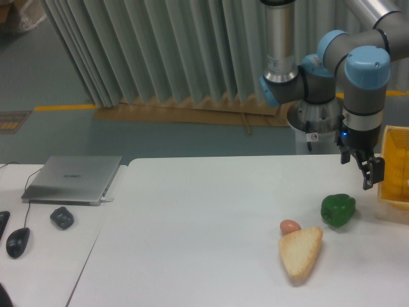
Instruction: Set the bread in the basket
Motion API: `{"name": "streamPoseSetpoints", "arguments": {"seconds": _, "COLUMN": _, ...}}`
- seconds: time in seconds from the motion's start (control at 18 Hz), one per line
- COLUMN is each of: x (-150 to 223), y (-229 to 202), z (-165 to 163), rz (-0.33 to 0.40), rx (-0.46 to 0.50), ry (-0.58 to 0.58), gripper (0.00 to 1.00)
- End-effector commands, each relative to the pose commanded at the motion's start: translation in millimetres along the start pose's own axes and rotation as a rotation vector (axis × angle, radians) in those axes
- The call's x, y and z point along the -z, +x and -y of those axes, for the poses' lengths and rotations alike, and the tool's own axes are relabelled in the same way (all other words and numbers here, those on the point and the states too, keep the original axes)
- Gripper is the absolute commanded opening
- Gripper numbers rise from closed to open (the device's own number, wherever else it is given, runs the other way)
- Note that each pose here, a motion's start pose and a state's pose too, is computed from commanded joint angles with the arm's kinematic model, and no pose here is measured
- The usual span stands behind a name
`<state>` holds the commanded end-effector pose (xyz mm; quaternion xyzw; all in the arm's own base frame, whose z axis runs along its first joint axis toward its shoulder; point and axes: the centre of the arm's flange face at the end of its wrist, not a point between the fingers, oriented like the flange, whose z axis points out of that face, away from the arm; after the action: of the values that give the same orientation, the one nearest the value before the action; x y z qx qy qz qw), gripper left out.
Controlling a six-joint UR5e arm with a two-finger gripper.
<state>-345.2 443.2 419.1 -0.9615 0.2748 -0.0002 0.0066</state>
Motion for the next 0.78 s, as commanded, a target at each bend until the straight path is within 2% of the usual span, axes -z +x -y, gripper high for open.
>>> {"name": "streamPoseSetpoints", "arguments": {"seconds": 0.5, "x": -1.8, "y": 2.3, "z": 0.6, "rz": 0.003, "rx": 0.037, "ry": 0.0, "gripper": 1.0}}
{"name": "streamPoseSetpoints", "arguments": {"seconds": 0.56, "x": -3.9, "y": 3.0, "z": 0.9, "rz": -0.001, "rx": 0.066, "ry": 0.004, "gripper": 1.0}}
{"name": "streamPoseSetpoints", "arguments": {"seconds": 0.67, "x": -9.7, "y": 5.0, "z": 18.4, "rz": -0.013, "rx": 0.191, "ry": 0.021, "gripper": 1.0}}
{"name": "streamPoseSetpoints", "arguments": {"seconds": 0.72, "x": -13.2, "y": 7.2, "z": 30.0, "rz": -0.009, "rx": 0.26, "ry": 0.023, "gripper": 1.0}}
{"name": "streamPoseSetpoints", "arguments": {"seconds": 0.78, "x": -18.1, "y": 9.7, "z": 49.8, "rz": 0.004, "rx": 0.286, "ry": 0.025, "gripper": 1.0}}
